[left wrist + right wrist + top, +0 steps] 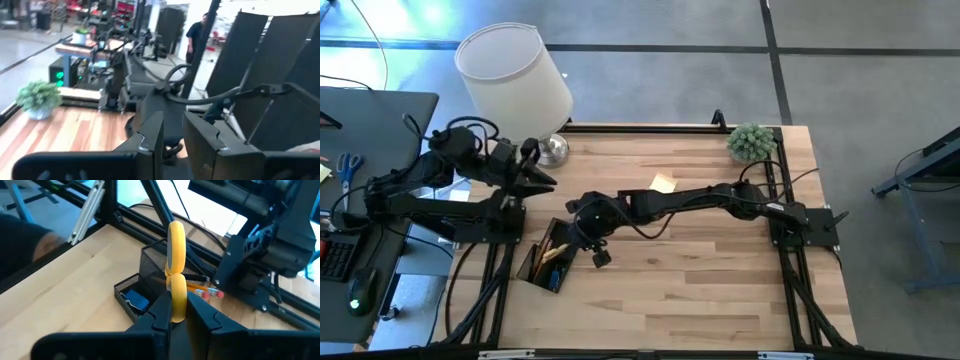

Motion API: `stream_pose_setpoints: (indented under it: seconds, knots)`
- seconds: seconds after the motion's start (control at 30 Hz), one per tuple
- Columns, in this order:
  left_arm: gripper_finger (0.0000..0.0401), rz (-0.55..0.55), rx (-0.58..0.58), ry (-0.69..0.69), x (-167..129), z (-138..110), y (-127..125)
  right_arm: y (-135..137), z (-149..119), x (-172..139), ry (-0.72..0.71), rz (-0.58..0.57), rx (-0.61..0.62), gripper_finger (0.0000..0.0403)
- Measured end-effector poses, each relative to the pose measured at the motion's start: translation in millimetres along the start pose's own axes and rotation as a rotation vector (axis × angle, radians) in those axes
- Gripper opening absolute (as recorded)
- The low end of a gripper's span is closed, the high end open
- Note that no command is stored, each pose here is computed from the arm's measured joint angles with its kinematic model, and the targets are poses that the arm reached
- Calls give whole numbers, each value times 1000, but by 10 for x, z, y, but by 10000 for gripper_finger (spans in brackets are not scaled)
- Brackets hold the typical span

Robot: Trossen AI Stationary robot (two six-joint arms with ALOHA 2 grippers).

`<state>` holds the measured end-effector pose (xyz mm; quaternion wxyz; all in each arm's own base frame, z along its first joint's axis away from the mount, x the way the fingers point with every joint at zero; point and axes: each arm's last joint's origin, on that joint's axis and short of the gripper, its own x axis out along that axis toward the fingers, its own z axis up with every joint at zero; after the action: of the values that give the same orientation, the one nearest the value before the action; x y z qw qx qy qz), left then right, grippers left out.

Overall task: Pick and place office supplies into organizer
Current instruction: Put the yellow scissors into the black desk organizer

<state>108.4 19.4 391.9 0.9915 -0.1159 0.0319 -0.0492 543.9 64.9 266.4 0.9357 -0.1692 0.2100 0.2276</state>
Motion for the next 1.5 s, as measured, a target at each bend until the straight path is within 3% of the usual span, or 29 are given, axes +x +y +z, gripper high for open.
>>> stream_pose_setpoints:
  seconds: [0.3, 0.73, 0.93, 1.27, 1.5]
  knots:
    - [60, 163, -84, 34, 85, -50, 91, -101, -43, -35, -13, 20, -129, 24]
    - [56, 203, -149, 96, 124, -115, 128, -110, 28, -40, -102, 33, -309, 37]
    - [55, 203, -152, 96, 124, -115, 128, -87, 37, -35, -104, 41, -316, 88]
    - [55, 208, -161, 112, 121, -132, 130, -103, 59, -39, -117, 14, -298, 94]
    - [55, 223, -177, 171, 69, -196, 123, -104, 16, -158, 89, -84, -215, 94]
